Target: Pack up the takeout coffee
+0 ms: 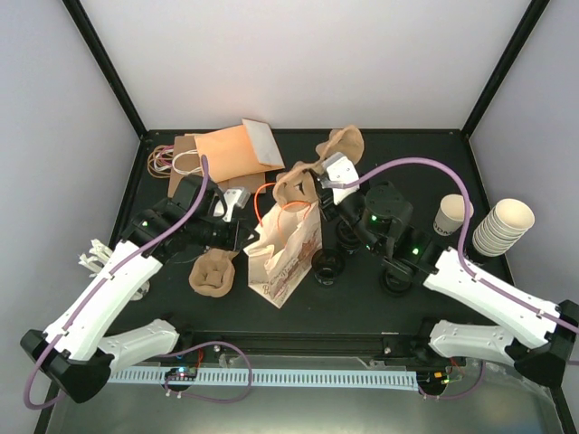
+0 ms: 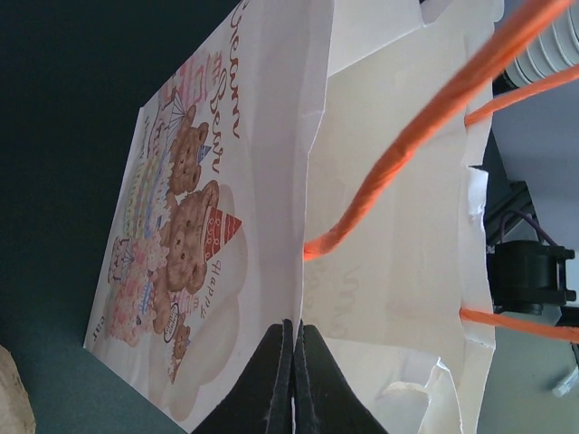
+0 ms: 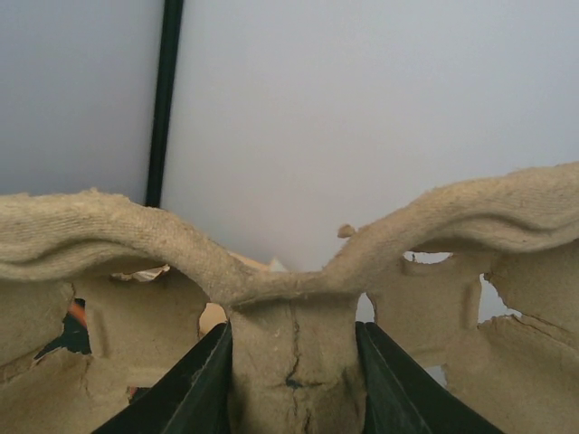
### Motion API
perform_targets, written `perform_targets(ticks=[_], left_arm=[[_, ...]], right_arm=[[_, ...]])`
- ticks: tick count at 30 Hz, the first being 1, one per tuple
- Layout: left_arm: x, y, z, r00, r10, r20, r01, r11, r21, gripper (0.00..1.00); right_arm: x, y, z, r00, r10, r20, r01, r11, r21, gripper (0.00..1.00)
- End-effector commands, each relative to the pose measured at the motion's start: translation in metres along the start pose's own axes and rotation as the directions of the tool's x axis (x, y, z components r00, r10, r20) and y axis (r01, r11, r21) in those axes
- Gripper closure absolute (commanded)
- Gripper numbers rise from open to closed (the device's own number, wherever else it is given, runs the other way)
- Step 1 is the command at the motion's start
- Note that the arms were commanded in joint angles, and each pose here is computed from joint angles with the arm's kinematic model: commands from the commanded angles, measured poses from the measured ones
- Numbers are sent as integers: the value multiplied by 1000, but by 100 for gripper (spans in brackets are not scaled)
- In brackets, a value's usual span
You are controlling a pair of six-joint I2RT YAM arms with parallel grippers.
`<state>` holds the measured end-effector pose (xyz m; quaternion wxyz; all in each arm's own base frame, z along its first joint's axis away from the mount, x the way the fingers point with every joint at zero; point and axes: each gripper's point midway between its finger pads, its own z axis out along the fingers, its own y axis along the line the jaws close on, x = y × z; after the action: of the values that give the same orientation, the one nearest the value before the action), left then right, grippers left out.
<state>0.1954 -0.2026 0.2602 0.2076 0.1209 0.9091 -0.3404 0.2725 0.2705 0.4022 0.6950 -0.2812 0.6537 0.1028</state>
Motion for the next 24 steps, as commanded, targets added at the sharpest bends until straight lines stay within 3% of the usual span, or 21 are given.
perform_targets(ticks=[1,11,24], left_arm=[[-1,-6,-3,1000,1,22,-1,1000,30,98],[1,-4,-1,1000,-3,17,2,1000,24,98],[5,2,2,1000,15,-3,-15,1000,3,98]], right_arm=[[-5,24,-22,999,37,25,-33,989,-143,63],[1,80,-44,995,49,-85,-83,878,-471,66],[1,121,-44,948,124,-293,-286,736,-613,67]])
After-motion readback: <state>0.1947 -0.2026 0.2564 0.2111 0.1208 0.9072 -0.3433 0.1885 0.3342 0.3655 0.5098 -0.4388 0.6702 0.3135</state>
